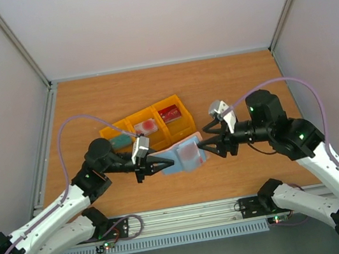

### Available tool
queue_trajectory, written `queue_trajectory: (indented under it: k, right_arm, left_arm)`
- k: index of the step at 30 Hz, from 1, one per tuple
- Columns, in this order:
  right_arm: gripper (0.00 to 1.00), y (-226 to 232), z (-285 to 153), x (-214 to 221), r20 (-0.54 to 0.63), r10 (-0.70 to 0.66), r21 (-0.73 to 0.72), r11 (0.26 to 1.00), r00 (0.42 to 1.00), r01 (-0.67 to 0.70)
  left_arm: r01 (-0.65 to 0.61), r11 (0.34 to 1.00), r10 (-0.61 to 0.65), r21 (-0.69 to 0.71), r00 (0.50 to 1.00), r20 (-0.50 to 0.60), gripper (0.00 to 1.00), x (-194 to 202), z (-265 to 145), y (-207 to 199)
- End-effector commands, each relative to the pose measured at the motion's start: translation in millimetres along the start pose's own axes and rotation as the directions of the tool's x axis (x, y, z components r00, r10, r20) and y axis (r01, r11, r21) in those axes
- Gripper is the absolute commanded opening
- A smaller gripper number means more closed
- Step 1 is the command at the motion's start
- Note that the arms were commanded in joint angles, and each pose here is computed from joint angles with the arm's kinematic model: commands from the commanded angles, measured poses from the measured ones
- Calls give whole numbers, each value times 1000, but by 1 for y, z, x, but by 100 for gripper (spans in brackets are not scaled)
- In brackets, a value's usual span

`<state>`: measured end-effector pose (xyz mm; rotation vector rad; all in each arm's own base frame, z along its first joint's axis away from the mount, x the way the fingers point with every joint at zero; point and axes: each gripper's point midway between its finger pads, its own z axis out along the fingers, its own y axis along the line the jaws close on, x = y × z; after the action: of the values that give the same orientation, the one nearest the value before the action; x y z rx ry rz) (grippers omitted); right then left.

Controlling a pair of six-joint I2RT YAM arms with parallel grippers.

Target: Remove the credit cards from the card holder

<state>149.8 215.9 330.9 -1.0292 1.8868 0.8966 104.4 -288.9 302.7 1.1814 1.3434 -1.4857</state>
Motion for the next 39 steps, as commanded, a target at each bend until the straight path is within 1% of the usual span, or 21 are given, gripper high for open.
queue_trajectory:
  k: [1, 3, 6, 10, 14, 19, 22, 24, 27, 29, 34, 39]
  right_arm:
    - [55, 21, -3, -14, 30, 47, -193, 980, 998, -41]
    - [51, 24, -3, -15, 36, 59, -236, 971, 998, -48]
    - [50, 24, 1, -13, 9, 86, -255, 963, 996, -81]
    - [48, 34, 4, -10, -16, 110, -342, 934, 994, -109]
    - [44, 26, 9, -3, -33, 125, -308, 943, 992, -129]
    - [46, 33, 8, 6, -51, 127, -344, 929, 991, -137]
    - [48, 44, -6, 11, -32, 74, -352, 933, 997, -81]
    - [49, 43, -10, 11, -24, 75, -318, 945, 997, -78]
    - [43, 29, -3, 9, -35, 118, -253, 960, 992, -123]
    - [42, 22, 4, 7, -36, 133, -239, 961, 990, -138]
    - [45, 13, 6, 11, -22, 99, -183, 978, 995, -102]
    - [50, 16, 10, 15, -68, 112, -220, 968, 991, -124]
  left_arm:
    - [-120, 992, 117, 38, 991, 61, 0, -25, -4, -17]
    - [-119, 992, 116, 40, 991, 60, 0, -24, -4, -17]
    - [-120, 992, 117, 42, 991, 61, 0, -24, -4, -17]
    - [-112, 993, 109, 39, 992, 60, 0, -23, -4, -16]
    - [-104, 994, 101, 34, 993, 59, 0, -22, -3, -15]
    - [-93, 995, 91, 31, 994, 57, 0, -22, -3, -14]
    - [-93, 995, 92, 29, 994, 58, 0, -22, -4, -15]
    - [-93, 995, 91, 30, 994, 57, 0, -21, -4, -15]
    - [-95, 995, 93, 31, 994, 59, 0, -22, -3, -14]
    - [-91, 995, 89, 33, 994, 57, 0, -22, -3, -14]
    - [-94, 995, 92, 29, 994, 57, 0, -24, -3, -15]
    - [-94, 995, 92, 27, 994, 60, 0, -24, -3, -15]
